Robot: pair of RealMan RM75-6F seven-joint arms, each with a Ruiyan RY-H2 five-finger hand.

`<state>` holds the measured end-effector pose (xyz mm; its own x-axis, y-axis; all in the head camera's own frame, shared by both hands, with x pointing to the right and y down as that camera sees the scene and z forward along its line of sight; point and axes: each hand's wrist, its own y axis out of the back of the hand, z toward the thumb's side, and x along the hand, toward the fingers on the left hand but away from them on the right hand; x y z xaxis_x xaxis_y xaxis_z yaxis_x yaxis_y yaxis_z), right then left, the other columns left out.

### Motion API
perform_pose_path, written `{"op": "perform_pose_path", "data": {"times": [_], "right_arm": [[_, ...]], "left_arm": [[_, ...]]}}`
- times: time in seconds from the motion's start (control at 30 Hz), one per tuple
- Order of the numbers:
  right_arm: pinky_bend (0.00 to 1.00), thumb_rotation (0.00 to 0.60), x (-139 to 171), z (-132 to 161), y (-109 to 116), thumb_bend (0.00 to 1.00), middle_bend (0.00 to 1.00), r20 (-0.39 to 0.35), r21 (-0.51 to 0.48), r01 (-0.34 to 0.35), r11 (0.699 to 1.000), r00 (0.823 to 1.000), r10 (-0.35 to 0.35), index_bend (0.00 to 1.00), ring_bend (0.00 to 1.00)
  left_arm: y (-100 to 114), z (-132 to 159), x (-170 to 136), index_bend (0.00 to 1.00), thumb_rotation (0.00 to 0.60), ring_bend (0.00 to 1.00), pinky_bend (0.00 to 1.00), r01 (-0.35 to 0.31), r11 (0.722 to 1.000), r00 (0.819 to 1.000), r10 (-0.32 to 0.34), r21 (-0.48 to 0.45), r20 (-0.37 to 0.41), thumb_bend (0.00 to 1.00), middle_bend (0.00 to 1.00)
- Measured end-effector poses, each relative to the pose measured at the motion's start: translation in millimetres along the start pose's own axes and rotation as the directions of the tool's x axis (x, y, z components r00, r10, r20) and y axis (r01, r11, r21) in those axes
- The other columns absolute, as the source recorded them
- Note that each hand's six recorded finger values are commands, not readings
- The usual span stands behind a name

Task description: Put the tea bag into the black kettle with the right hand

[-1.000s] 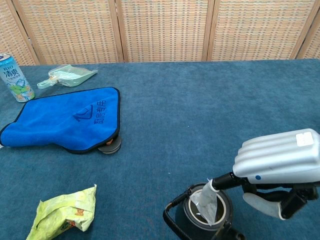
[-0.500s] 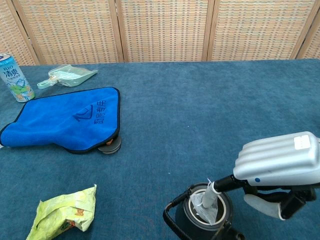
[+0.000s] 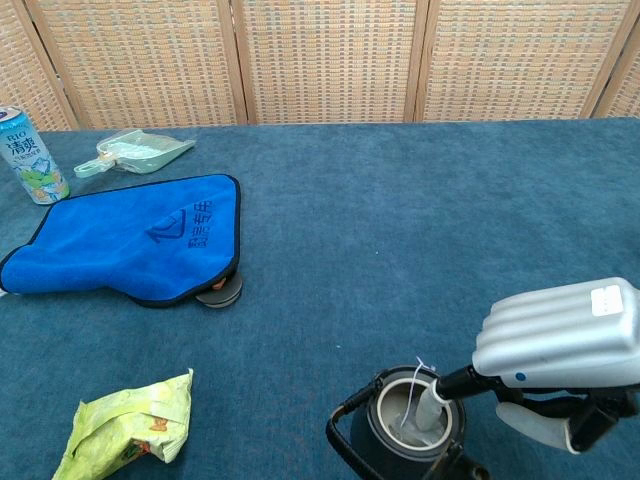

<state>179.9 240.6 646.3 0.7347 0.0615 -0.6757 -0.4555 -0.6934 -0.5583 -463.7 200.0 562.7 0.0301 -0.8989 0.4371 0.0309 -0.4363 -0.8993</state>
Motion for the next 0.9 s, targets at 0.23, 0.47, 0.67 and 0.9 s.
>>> {"op": "perform_pose_path", "data": {"times": [0.23,0.47,0.67,0.9], "right_arm": [[0.90,0.599,6.1,0.8,11.4,0.94,0.97,0.004,0.000,0.046,0.999,0.999,-0.046,0.22,0.90],[0.90,0.600,15.8,-3.6,28.3,0.94,0.97,0.026,-0.017,0.124,0.992,0.992,-0.124,0.23,0.90],[0.90,0.572,29.7,-13.4,46.5,0.94,0.92,0.070,-0.045,0.231,0.972,0.971,-0.228,0.23,0.90],[0.88,0.463,55.9,-37.9,64.2,0.91,0.82,0.197,-0.072,0.406,0.911,0.901,-0.386,0.23,0.83]], "left_arm": [[0.0,0.2,0.4,0.03,0.600,0.00,0.00,-0.002,1.000,1.000,0.002,-0.003,0.000,0.48,0.00],[-0.1,1.3,1.1,0.03,0.600,0.00,0.00,-0.002,1.000,1.000,0.002,-0.006,0.002,0.48,0.00],[-0.3,1.2,0.7,0.03,0.600,0.00,0.00,-0.001,1.000,1.000,0.001,-0.009,0.000,0.48,0.00],[-1.3,0.7,-0.5,0.03,0.600,0.00,0.00,-0.003,1.000,1.000,0.003,-0.018,-0.006,0.48,0.00]]}}
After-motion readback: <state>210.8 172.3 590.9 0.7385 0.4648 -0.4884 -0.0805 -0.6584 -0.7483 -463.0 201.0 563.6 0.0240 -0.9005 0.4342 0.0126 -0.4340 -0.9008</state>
